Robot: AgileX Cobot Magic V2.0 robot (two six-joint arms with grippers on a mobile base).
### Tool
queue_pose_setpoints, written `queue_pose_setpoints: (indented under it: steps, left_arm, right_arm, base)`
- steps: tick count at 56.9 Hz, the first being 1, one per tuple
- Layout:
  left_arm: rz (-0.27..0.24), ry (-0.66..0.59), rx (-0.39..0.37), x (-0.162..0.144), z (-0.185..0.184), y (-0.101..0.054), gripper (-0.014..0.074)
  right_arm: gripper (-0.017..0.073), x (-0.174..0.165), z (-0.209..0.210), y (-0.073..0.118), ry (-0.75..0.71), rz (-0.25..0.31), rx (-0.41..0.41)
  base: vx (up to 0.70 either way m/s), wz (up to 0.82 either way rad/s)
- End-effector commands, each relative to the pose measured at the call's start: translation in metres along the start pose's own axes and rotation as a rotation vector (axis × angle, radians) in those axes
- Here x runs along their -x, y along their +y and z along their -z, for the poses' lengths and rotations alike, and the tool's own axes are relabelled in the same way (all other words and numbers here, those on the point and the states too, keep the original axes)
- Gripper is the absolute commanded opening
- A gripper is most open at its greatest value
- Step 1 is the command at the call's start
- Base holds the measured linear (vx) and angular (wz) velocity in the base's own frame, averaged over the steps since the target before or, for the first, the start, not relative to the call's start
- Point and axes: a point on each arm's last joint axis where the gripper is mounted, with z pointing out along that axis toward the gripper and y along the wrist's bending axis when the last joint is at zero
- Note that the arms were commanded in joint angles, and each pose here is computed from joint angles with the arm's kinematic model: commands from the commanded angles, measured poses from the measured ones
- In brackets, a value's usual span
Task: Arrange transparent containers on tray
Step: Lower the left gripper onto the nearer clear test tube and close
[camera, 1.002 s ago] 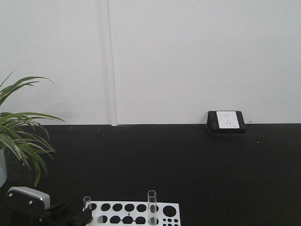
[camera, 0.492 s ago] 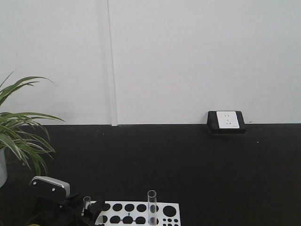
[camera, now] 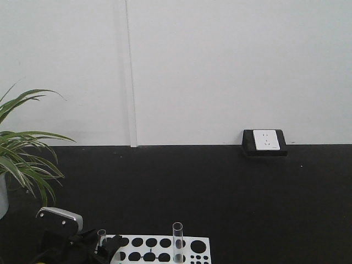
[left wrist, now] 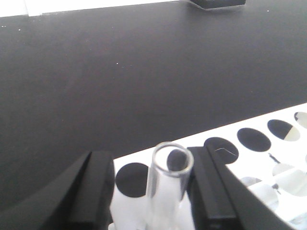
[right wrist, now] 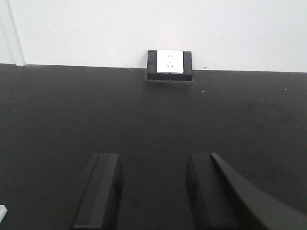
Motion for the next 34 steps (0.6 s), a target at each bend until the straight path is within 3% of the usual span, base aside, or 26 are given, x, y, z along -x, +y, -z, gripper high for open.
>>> queue_pose_setpoints:
  steps: [1,7,21,34]
  left_arm:
    - [-0.011,-0.131,-0.040,0.023,0.003,-0.007,0.0395]
    - [-0.037,-0.126,-0.059,0.023,0.003,-0.009,0.0335]
    - [-0.037,-0.140,-0.061,0.025,0.004,-0.009,0.0174]
    - [-0.046,-0.214,-0.070,0.044,0.017,-0.012,0.0123]
  right_arm:
    - [0.0401,0.021,0.003,-0.001,-0.129,0.019,0.002]
    - [0.0401,0.021,0.003,-0.001,-0.124,0.023,0.001]
    - [0.0401,0.021,0.003,-0.001,-0.129,0.038,0.000]
    - [0.0401,0.021,0.003,-0.001,-0.129,0.038,0.000]
  base:
    - [0.00,0.00]
    - [0.00,0.00]
    - [0.00,0.00]
    - [0.00,0.00]
